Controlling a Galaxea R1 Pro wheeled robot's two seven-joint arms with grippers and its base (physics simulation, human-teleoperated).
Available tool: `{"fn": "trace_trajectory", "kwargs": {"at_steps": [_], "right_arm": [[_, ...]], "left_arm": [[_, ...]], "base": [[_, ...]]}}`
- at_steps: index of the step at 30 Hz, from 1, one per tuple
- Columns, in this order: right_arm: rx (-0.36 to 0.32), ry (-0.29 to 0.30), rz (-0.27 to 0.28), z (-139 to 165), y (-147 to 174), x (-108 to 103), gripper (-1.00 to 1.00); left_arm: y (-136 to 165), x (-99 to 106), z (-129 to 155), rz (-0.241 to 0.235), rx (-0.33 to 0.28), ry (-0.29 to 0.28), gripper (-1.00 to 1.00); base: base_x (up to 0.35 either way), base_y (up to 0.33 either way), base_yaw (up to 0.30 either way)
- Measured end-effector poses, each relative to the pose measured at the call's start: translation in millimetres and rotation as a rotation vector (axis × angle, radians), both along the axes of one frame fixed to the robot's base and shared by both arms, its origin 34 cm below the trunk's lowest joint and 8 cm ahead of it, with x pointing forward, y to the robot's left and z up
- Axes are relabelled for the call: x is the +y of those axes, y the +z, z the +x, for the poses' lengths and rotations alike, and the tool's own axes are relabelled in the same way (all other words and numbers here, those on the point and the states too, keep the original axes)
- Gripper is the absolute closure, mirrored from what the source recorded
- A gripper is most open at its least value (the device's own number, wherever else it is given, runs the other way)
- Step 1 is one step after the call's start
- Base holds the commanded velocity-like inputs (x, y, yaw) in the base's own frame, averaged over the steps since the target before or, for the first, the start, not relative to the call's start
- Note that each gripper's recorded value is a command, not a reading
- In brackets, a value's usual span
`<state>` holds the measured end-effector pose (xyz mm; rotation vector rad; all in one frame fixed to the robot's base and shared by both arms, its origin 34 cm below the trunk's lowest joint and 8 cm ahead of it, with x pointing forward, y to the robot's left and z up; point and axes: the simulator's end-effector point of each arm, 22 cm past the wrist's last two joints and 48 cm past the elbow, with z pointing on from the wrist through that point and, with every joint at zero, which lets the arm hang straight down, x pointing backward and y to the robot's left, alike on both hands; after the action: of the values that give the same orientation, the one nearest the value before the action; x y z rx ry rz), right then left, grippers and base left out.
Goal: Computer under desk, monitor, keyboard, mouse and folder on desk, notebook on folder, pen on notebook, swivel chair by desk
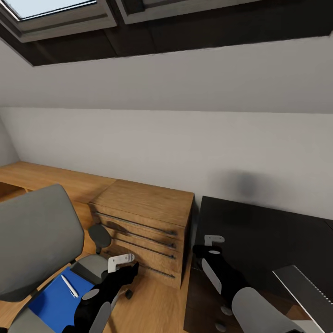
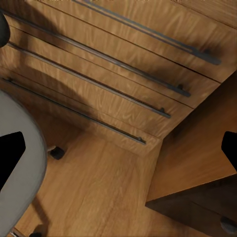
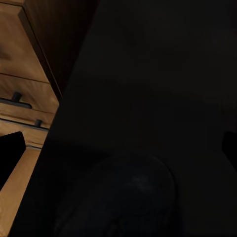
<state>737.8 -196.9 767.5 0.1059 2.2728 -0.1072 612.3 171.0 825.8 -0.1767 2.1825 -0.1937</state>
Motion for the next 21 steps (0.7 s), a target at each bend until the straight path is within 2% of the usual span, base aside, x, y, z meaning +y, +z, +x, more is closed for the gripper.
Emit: {"fn": "trace_trajectory", "kwargs": {"at_steps": [4,21], "right_arm": [[0.011,-0.009,0.018,-2.2,-3.4,0.6,-1.00],[0.055,-0.011,0.025,-8.7,-11.4,0.0,-1.00]], "left_arm": [[1.3,0.0,0.4,-0.001,-0.003,0.000,-1.00],[12.2,-0.9,3.3,-0.011,-0.025,0.001,-1.00]], "base": [[0.000,0.000,0.000],[0.000,0.000,0.000]]}}
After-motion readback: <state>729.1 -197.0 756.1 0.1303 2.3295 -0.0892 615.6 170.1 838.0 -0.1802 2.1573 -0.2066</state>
